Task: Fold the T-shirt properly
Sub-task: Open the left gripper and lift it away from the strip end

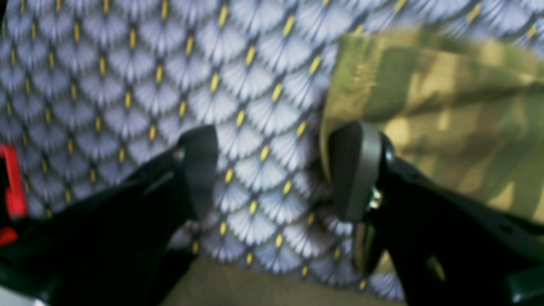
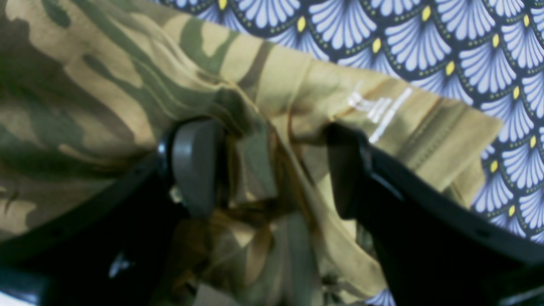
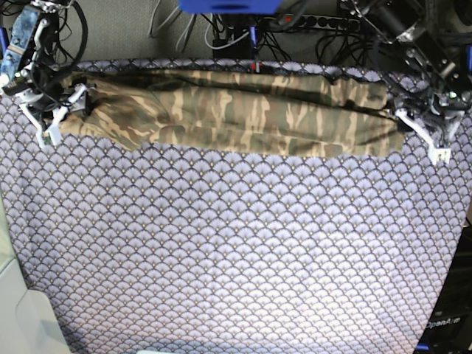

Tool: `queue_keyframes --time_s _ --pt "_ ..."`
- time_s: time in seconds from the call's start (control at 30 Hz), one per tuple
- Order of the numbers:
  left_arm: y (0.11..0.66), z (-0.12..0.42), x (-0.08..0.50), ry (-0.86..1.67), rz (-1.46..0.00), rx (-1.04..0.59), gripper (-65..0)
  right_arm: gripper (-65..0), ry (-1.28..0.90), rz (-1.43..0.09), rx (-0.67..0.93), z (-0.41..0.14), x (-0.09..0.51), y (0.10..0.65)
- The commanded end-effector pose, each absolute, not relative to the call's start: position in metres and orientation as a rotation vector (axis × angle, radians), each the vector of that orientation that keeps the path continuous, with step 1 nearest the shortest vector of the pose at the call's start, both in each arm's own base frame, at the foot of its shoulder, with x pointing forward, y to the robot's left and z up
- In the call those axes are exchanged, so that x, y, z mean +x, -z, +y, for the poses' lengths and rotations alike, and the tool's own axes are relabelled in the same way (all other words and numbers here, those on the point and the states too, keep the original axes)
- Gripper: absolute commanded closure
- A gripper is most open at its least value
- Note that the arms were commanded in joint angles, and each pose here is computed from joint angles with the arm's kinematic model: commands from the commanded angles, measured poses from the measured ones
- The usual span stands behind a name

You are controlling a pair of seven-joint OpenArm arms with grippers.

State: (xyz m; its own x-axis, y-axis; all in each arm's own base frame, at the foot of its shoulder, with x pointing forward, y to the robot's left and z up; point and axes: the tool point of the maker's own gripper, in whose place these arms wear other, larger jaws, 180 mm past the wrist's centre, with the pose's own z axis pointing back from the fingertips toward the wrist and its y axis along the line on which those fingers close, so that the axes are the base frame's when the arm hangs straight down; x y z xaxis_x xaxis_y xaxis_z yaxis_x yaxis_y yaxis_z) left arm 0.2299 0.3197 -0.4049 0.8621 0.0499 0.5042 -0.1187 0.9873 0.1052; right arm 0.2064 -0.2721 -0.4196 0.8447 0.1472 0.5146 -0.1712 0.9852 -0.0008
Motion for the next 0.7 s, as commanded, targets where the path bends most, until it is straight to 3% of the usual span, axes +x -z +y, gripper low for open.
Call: queue_keyframes --time_s 0.0,0.67 --pt "0.393 0.325 0.239 -0.087 -0.569 0.151 -40.8 -40.4 -0.178 -0.563 0.05 -0.271 0.212 0.414" --pt "0.394 0.352 0.208 -0.249 -0.467 0.166 -40.8 -40.4 -0.206 -0.554 0.069 -0.26 0.212 0.417"
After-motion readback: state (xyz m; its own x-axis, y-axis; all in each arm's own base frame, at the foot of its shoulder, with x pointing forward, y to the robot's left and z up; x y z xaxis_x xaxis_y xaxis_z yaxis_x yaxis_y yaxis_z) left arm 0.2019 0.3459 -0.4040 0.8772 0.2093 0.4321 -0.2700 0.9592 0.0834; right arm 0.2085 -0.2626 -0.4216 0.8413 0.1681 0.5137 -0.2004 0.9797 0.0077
